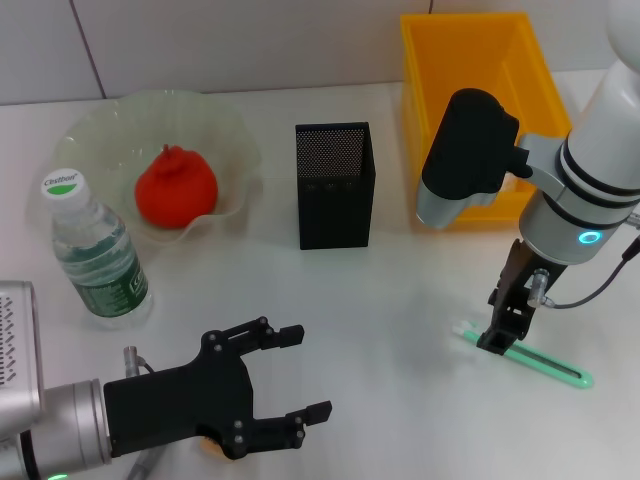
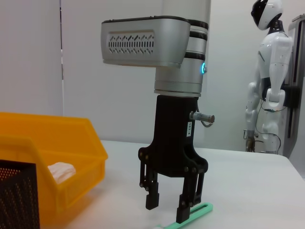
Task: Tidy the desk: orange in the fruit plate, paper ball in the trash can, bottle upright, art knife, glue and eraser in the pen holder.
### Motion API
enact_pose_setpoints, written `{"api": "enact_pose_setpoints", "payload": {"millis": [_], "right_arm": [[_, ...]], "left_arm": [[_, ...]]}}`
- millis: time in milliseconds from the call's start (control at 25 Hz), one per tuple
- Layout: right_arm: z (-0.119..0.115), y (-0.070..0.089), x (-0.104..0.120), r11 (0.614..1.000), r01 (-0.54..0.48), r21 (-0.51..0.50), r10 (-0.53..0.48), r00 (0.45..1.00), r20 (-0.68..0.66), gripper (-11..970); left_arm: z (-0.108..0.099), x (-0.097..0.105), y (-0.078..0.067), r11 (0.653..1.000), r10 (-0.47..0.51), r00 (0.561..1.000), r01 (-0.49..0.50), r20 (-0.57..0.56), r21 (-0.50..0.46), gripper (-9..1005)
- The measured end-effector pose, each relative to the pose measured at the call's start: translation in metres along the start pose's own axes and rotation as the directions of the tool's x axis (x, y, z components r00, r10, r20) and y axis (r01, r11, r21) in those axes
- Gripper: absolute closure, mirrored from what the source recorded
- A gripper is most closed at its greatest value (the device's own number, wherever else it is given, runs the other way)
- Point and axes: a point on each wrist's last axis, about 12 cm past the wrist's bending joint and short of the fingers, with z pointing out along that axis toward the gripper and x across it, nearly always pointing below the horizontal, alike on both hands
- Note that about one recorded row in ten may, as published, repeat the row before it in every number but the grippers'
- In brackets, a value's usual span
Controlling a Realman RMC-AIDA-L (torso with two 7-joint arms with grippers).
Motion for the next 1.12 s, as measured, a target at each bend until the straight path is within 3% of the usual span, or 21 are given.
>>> {"api": "enact_pose_setpoints", "payload": {"millis": [640,880,1120], "right_arm": [[0.0040,0.0017,0.0012,1.000,0.001,-0.007,-0.001,1.000,-0.010,407],[0.0043,0.0019,0.0016,1.000,0.000,-0.007,0.000,1.000,-0.011,532],[0.0047,0.0014,0.0007,1.000,0.001,-0.001,-0.001,1.000,-0.006,535]], "left_arm": [[-0.0012,0.0005,0.0010,1.000,0.001,1.000,-0.001,-0.006,-0.005,180],[-0.0009,0.0007,0.0010,1.000,0.001,1.000,-0.001,-0.008,-0.006,180],[-0.0007,0.0008,0.0010,1.000,0.001,1.000,-0.001,-0.008,-0.007,180]]}}
